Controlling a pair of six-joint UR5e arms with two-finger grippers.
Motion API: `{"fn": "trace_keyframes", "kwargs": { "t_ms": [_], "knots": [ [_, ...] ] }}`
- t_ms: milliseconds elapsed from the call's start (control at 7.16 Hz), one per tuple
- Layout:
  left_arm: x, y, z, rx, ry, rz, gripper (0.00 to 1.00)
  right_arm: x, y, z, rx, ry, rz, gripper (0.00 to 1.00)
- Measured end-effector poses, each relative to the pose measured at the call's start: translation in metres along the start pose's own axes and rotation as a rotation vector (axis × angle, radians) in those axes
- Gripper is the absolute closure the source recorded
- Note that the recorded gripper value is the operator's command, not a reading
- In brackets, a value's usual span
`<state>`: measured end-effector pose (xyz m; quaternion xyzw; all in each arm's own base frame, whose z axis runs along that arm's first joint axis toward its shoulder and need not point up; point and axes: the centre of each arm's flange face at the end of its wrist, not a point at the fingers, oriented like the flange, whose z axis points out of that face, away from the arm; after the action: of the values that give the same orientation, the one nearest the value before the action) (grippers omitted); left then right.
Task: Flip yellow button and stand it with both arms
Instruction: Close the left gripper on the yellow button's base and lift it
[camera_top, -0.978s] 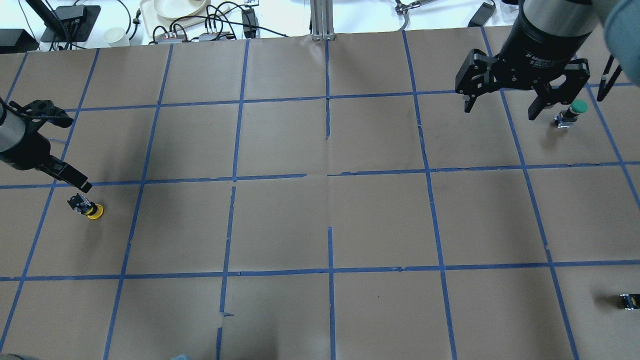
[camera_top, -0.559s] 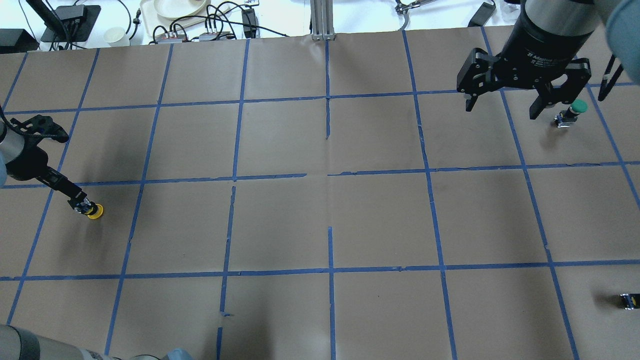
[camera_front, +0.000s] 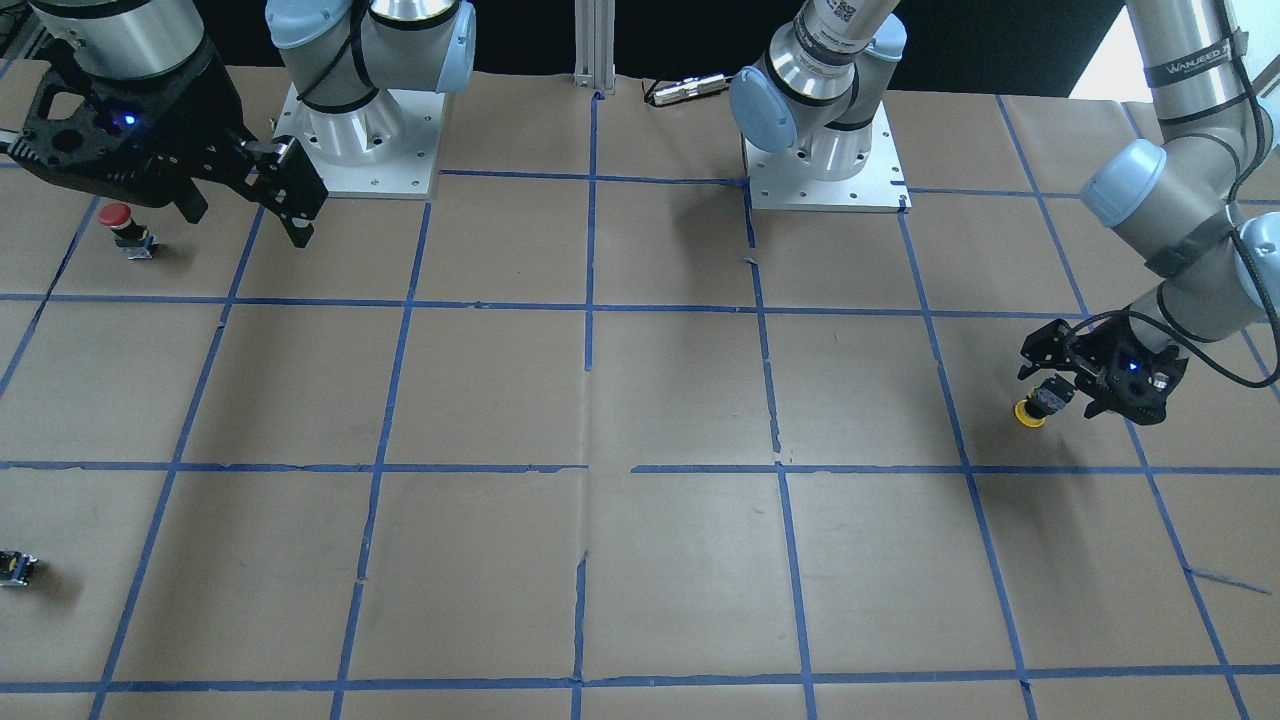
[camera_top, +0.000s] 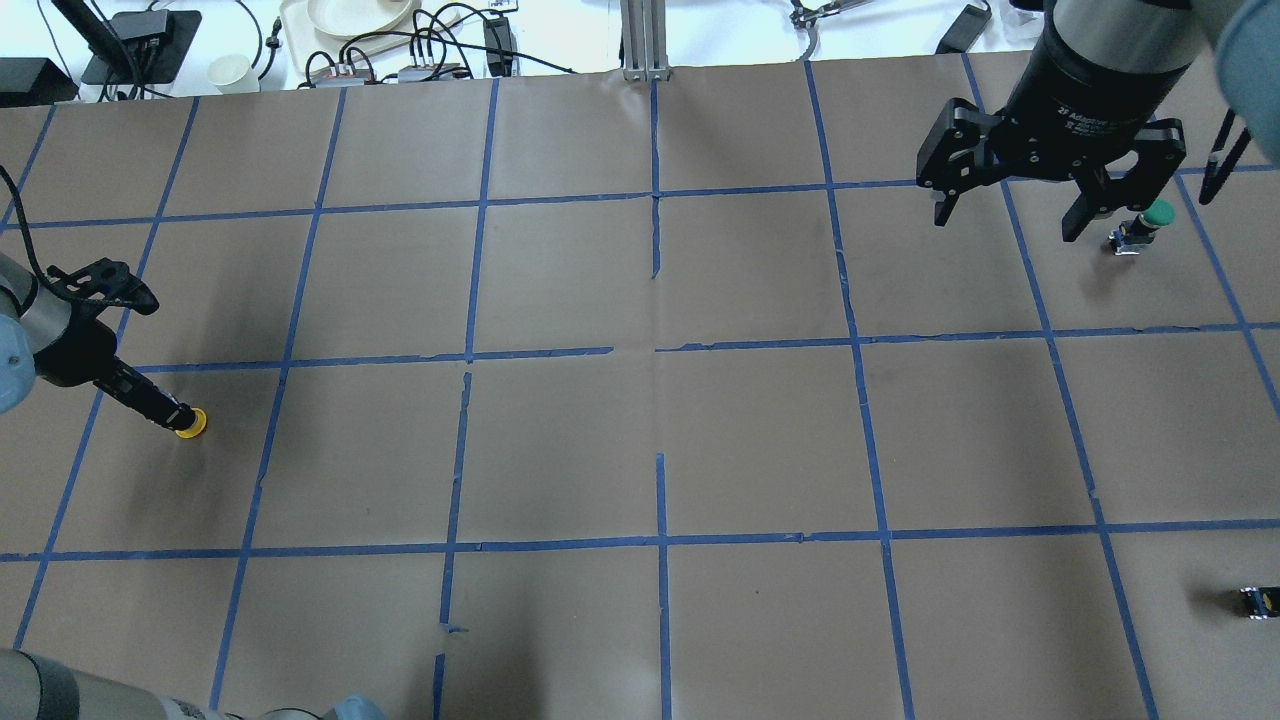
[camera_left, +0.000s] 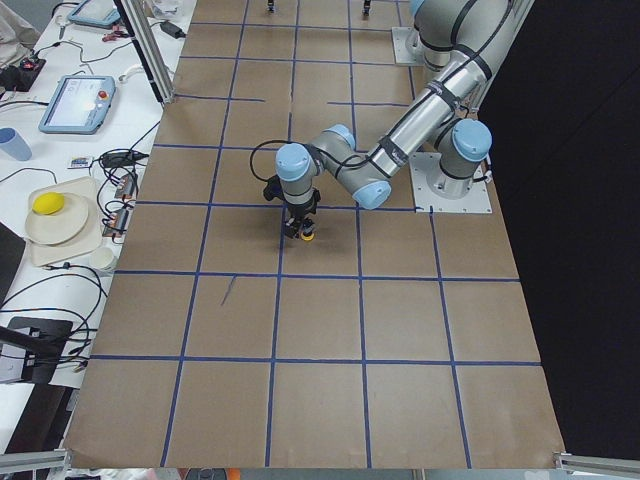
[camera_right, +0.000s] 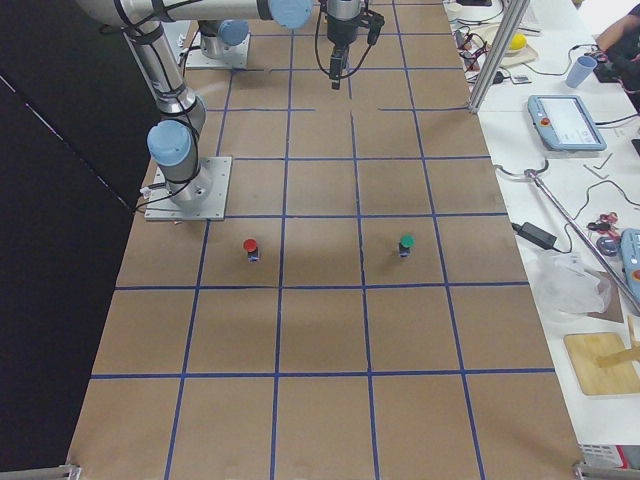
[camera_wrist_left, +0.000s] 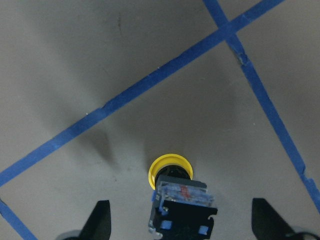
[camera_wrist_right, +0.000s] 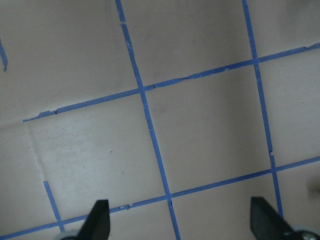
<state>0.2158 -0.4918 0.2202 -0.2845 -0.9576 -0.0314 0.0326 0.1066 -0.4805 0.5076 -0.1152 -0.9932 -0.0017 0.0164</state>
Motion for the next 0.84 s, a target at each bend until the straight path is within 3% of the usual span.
{"fn": "trace_keyframes", "kwargs": {
  "t_ms": [140,419,559,838],
  "knots": [
    [-0.001,-0.001,0.0,0.003,-0.01,0.003,0.26,0.001,0.0,-0.001,0.002,0.001,0.002,0.0],
    [-0.002,-0.001,0.005,-0.002,-0.013,0.005,0.72,0.003,0.002,-0.003,0.006,0.013,0.002,0.0],
    [-0.003,0.0,0.007,-0.021,-0.015,0.008,0.89,0.003,0.005,-0.007,0.013,0.015,0.0,0.0],
    [-0.005,0.002,0.002,-0.057,-0.037,0.013,0.92,0.005,0.016,-0.019,0.032,0.009,-0.001,0.0]
  ]
}}
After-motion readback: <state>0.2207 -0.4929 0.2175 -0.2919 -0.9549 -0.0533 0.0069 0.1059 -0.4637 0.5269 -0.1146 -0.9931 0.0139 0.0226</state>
